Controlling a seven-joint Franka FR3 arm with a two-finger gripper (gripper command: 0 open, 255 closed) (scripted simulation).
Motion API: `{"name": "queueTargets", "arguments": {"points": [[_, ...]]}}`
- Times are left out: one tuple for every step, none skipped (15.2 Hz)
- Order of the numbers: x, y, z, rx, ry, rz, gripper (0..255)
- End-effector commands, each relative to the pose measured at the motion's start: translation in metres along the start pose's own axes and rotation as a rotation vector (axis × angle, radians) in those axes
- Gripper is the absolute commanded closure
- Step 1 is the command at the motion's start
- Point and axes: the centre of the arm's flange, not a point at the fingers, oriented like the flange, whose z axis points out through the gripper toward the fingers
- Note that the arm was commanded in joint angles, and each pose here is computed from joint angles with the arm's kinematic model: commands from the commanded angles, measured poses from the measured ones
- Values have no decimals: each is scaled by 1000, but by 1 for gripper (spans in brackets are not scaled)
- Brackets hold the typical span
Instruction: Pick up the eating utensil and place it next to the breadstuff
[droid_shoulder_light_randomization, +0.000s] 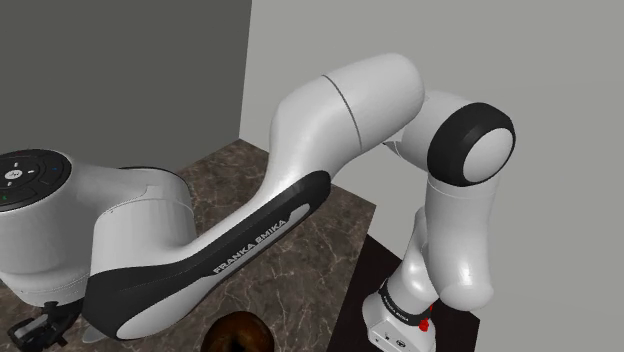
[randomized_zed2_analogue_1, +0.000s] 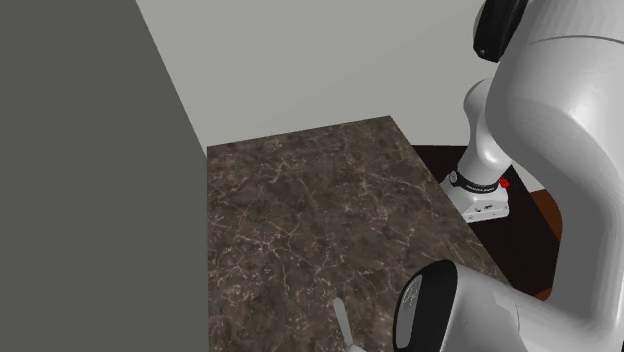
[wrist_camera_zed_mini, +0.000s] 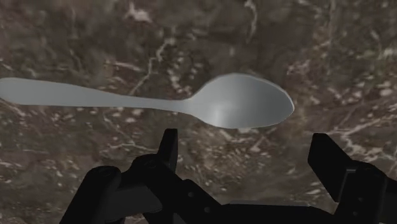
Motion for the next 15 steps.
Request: {"name": "queueTargets", "arguments": {"points": [[0,0,0,0,0,0,0],[0,0,0,0,0,0,0],[0,0,0,0,0,0,0],[0,0,-13,0,0,0,0],[0,0,-26,0,0,0,0],[0,0,-40,0,0,0,0],[0,0,-50,0,0,0,0],[0,0,-50,0,0,0,0],[0,0,-50,0,0,0,0],[0,0,-50,0,0,0,0],[0,0,-50,0,0,0,0],[0,0,-50,0,0,0,0],[0,0,-50,0,0,0,0],[0,0,-50,0,0,0,0],[0,0,-50,0,0,0,0]]}}
